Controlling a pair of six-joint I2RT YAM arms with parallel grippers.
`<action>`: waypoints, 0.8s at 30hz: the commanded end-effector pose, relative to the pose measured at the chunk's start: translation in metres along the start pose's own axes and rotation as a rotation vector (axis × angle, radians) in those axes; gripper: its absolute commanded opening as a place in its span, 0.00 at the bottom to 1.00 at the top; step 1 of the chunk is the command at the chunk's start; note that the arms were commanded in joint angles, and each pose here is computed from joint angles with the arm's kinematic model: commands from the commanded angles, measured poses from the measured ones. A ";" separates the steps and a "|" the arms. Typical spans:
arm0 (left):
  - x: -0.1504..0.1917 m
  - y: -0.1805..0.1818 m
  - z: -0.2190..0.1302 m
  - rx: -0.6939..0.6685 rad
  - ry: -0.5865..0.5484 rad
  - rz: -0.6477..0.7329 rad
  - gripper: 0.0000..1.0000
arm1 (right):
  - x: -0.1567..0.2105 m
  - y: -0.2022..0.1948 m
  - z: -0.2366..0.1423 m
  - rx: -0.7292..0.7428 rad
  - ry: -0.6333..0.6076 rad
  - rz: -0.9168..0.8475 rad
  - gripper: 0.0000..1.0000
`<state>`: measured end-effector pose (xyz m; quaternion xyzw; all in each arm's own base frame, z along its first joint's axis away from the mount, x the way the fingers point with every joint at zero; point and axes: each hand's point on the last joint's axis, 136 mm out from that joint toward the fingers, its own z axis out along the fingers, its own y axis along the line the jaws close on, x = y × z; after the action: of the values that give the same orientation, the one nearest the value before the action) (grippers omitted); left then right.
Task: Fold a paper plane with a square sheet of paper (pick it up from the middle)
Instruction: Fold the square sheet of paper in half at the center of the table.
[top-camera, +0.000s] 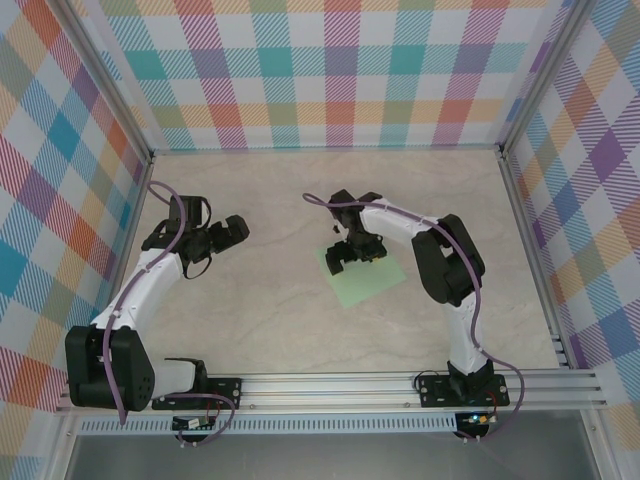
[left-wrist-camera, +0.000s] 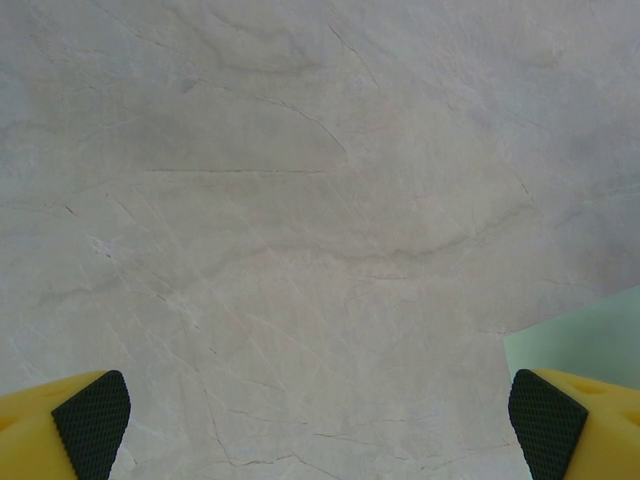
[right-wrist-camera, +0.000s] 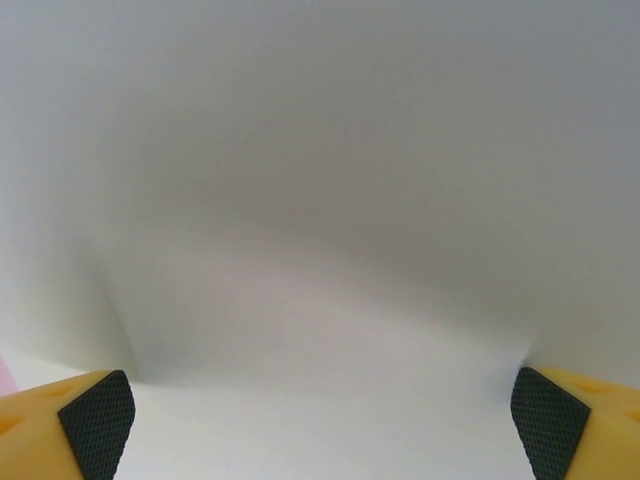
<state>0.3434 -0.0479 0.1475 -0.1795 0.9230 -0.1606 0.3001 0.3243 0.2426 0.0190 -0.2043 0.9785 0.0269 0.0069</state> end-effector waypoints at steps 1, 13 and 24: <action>-0.005 -0.006 -0.005 0.017 0.003 0.009 1.00 | 0.008 -0.009 0.014 0.054 0.051 0.008 1.00; -0.004 -0.006 -0.003 0.014 0.011 0.007 1.00 | 0.034 -0.021 0.059 0.068 0.180 0.045 0.98; -0.004 -0.006 -0.003 0.017 0.015 0.006 1.00 | 0.034 -0.036 0.062 0.096 0.178 0.084 0.83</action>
<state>0.3441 -0.0493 0.1470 -0.1784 0.9235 -0.1638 0.2976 0.3313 0.2308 0.0115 -0.1811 0.9834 0.0110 0.0031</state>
